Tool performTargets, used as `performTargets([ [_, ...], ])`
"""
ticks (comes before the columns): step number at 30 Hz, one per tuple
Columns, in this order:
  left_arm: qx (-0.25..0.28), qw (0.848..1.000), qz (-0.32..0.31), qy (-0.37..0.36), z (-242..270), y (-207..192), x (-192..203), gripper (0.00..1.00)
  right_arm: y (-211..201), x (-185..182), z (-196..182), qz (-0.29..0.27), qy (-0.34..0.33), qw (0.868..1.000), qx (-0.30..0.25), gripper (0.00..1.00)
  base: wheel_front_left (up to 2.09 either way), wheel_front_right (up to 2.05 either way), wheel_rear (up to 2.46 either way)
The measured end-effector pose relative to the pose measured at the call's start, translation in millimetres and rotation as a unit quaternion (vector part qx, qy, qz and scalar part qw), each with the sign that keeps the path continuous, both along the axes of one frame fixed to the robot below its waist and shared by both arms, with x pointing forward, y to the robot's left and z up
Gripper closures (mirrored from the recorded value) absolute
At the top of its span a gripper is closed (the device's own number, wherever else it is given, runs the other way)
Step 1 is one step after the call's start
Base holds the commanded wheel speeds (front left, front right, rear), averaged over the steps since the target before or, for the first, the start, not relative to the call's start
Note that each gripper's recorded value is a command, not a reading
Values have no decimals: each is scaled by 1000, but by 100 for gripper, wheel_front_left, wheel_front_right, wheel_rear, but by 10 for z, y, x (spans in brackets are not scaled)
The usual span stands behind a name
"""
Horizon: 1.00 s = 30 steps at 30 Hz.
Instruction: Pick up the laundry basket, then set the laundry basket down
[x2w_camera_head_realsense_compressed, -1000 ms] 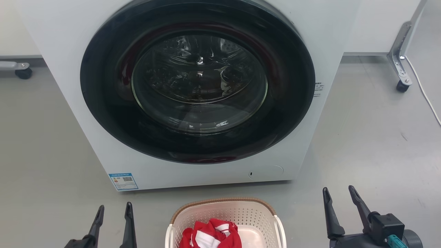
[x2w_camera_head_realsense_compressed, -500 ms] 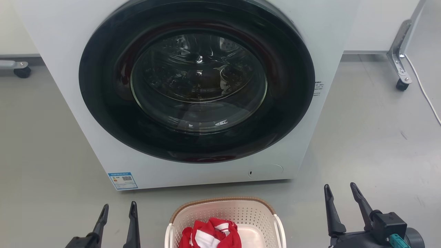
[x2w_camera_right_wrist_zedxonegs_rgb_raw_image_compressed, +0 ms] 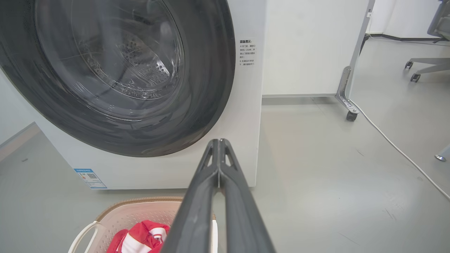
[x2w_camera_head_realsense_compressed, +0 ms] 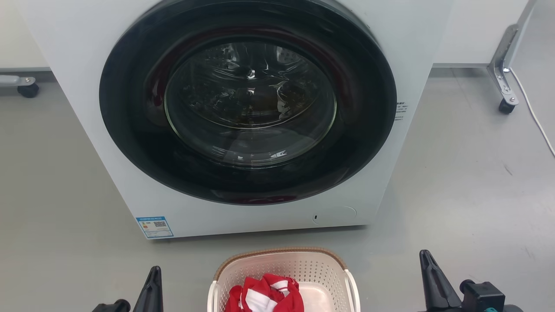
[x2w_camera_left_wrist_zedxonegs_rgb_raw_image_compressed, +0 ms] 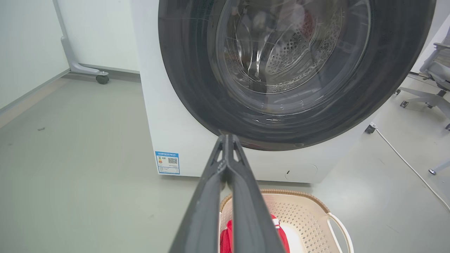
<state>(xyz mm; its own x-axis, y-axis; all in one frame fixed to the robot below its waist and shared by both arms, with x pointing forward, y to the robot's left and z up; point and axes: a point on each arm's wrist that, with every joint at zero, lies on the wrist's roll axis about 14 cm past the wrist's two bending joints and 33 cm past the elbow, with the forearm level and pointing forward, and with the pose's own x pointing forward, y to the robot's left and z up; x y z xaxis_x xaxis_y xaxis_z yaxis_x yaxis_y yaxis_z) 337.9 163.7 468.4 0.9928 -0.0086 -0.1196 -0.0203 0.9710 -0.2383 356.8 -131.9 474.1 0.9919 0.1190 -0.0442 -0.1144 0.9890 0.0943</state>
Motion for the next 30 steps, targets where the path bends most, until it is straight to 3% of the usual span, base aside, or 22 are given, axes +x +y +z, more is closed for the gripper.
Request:
performTargets([
  [17, -91, 995, 22, 35, -126, 81, -3, 100, -184, 32, -97, -40, 46, 993, 100, 100, 0, 0, 0],
  [30, -187, 980, 39, 48, -142, 133, 71, 100, -303, 74, -144, -68, 76, 973, 206, 100, 0, 0, 0],
])
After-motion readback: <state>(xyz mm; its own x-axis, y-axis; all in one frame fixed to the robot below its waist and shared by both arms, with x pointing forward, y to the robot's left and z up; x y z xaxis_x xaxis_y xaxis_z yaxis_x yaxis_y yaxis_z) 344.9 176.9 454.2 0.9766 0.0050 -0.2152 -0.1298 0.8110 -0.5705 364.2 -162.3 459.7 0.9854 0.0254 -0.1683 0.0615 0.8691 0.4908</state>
